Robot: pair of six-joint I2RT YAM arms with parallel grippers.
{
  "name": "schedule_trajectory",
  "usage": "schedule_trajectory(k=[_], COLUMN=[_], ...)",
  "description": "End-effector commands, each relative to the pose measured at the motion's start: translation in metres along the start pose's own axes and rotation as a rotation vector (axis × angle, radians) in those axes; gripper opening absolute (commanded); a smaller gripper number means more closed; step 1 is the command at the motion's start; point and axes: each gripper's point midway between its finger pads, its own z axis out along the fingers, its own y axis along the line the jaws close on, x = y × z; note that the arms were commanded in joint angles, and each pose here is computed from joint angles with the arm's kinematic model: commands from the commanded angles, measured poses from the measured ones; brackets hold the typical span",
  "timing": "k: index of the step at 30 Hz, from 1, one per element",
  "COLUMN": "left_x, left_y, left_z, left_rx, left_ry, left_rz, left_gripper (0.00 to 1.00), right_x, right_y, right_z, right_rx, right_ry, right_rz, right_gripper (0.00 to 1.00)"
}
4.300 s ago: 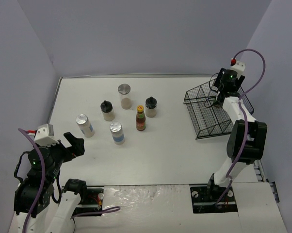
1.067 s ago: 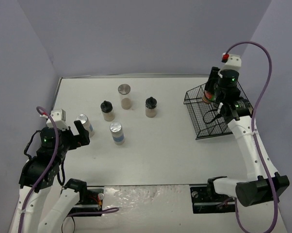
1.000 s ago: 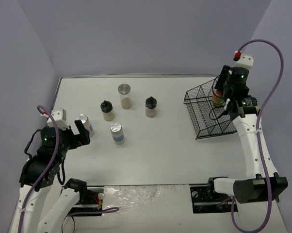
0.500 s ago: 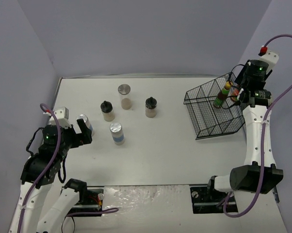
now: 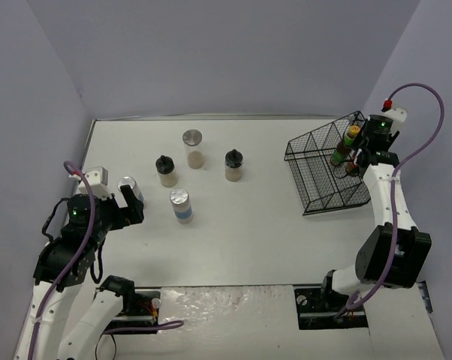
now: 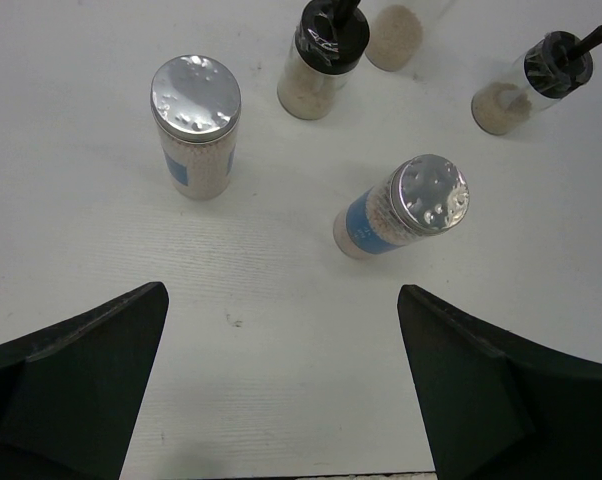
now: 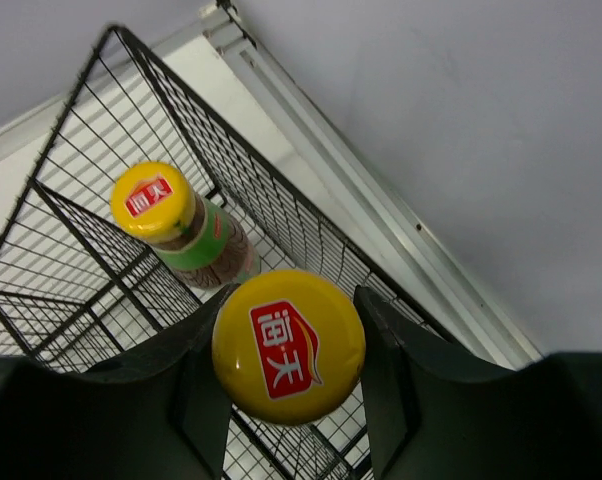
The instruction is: Organize the condiment bottles
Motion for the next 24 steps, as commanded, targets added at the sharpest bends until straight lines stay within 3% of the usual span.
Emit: schedule_trajectory(k=[1, 7, 10, 15, 18, 24], left_x=[-0.015, -0.012, -0.011, -0.009, -0.008, -0.008], left_y=[-0.008, -0.007, -0.007, -0.007, -0.006, -0.007], left_z=[0.004, 0.006, 0.007, 0.007, 0.008, 0.009], left_rx=[0.028, 0.027, 0.028, 0.026, 0.025, 0.027], left_ry=[-0.054, -0.053, -0.053, -0.051, -0.048, -0.048], left_rz=[-0.018, -0.021, -0.024, -0.026, -0.028, -0.034], left_gripper=[0.97, 0.97, 0.97, 0.97, 0.97, 0.97], right_x=[-0.041, -0.006, 0.005, 0.011, 0.008, 0.000], right_y=[0.009, 0.008, 0.008, 0.009, 0.009, 0.012], right_z=[0.007, 0.026, 0.032, 0.032, 0.026, 0.014], right_rx=[-0.029, -0.006, -0.002, -0.009, -0.021, -0.047], right_ry=[-0.192, -0.130, -0.113, -0.104, -0.112, -0.104], right_rz=[0.109, 0.111, 0.116, 0.123, 0.132, 0.134], right_gripper=[0.00, 0.02, 0.14, 0.54, 0.70, 0.82])
